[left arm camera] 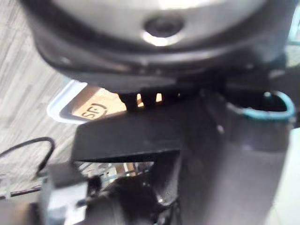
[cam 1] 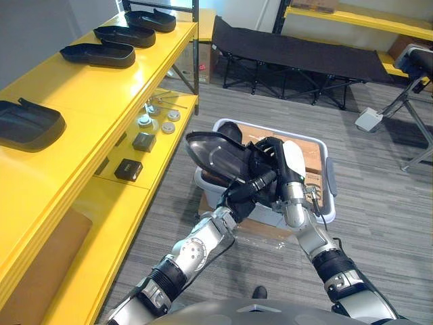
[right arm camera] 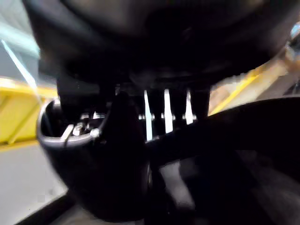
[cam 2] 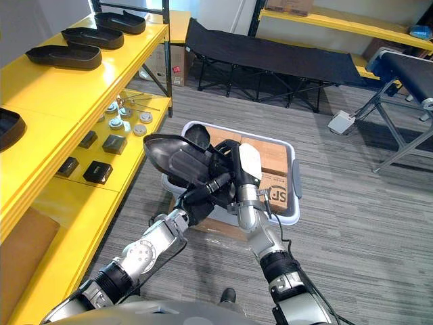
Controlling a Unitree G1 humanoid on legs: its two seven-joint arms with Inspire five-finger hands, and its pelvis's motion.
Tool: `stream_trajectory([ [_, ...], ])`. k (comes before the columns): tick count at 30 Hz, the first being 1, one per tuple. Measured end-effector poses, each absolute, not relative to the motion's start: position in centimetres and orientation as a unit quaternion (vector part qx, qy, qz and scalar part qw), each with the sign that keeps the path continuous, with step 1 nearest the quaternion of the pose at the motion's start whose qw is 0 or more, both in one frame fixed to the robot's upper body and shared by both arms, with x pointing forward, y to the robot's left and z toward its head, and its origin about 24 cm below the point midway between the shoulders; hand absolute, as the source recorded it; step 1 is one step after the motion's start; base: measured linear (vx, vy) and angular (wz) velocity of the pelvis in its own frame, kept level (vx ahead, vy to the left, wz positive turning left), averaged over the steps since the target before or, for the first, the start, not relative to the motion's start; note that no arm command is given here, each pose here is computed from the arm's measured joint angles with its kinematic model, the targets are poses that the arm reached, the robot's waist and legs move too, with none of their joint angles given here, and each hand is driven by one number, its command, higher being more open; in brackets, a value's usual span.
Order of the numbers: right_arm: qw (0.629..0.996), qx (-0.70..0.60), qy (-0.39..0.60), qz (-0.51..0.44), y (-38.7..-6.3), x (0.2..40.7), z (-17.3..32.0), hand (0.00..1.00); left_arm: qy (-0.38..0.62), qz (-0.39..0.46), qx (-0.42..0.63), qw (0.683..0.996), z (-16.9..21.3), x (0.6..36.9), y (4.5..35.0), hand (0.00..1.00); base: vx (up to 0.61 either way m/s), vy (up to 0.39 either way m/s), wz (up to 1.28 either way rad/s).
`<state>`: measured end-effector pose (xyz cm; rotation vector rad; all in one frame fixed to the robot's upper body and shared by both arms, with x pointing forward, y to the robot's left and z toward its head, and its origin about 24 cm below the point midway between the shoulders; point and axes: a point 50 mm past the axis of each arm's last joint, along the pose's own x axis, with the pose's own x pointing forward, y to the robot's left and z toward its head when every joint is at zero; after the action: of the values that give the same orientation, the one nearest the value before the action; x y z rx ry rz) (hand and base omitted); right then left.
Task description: Walk over and take three plastic housings, then place them on the shelf
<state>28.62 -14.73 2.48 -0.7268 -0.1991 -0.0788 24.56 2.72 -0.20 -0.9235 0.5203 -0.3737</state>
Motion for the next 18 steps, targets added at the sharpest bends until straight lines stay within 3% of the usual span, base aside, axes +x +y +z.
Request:
stream_trajectory([
  [7, 0.945, -0.295, -0.145, -0.012, -11.5, 27.2, 2.9, 0.00, 0.231, -0.034, -0.495, 0.837, -1.8, 25.8, 6.7, 0.00, 0.00, 0.000, 0.04],
  [18, 0.955, -0.273, -0.119, 0.010, -9.8, 25.7, 1.1, 0.00, 0.242, -0.001, -0.529, 0.814, -4.3, 23.6, 8.0, 0.00, 0.00, 0.000, 0.03],
])
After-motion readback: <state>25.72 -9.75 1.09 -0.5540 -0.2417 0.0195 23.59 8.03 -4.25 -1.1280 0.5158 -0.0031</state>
